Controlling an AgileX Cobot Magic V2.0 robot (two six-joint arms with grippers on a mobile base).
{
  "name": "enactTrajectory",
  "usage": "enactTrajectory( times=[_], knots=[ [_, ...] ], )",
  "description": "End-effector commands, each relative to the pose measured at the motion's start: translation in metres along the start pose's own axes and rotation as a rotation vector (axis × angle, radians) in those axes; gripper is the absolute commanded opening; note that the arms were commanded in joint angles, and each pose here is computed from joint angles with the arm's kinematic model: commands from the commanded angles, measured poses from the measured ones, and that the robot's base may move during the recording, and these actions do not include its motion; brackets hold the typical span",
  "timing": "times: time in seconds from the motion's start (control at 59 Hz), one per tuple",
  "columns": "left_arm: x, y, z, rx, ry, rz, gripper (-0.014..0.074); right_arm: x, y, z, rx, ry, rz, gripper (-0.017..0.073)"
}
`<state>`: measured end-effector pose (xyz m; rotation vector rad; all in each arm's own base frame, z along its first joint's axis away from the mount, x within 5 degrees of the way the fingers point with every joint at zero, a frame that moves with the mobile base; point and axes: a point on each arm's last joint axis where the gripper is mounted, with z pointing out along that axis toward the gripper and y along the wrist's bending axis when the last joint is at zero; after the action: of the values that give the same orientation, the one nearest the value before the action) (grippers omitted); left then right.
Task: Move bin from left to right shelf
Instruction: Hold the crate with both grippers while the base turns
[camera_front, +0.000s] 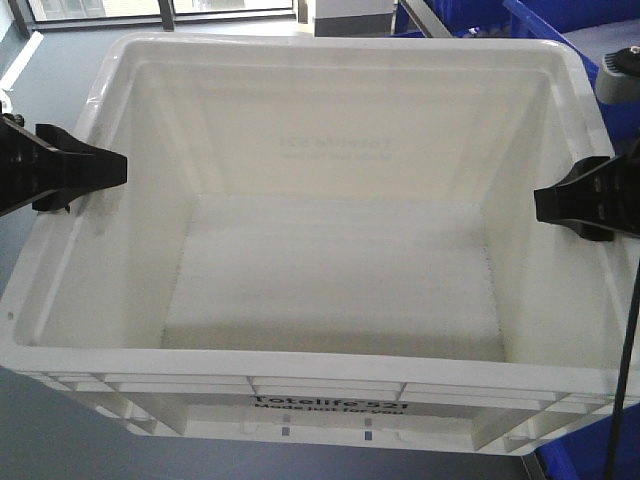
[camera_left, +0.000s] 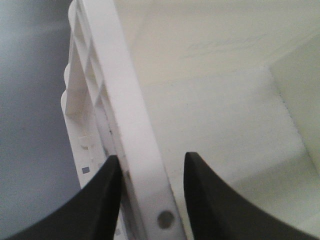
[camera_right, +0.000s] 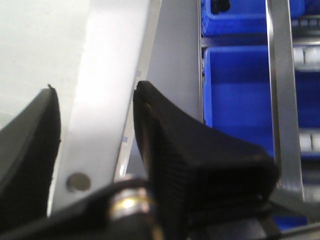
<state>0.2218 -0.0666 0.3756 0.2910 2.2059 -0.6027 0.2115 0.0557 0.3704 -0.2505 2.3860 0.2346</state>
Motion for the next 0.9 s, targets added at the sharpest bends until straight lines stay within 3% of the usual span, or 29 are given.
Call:
enactTrajectory(
  times=[0.0, 0.882],
  knots=[
    [-0.0139, -0.0204, -0.0188, 0.096, -0.119, 0.009, -0.0006, -0.021, 0.0035, -0.0187, -0.022, -0.198, 0.016, -0.0005],
    [-0.0139, -0.0204, -0.0188, 0.096, -0.119, 0.009, -0.0006, -0.021, 0.0035, -0.0187, -0.022, -0.198, 0.016, -0.0005]
  ],
)
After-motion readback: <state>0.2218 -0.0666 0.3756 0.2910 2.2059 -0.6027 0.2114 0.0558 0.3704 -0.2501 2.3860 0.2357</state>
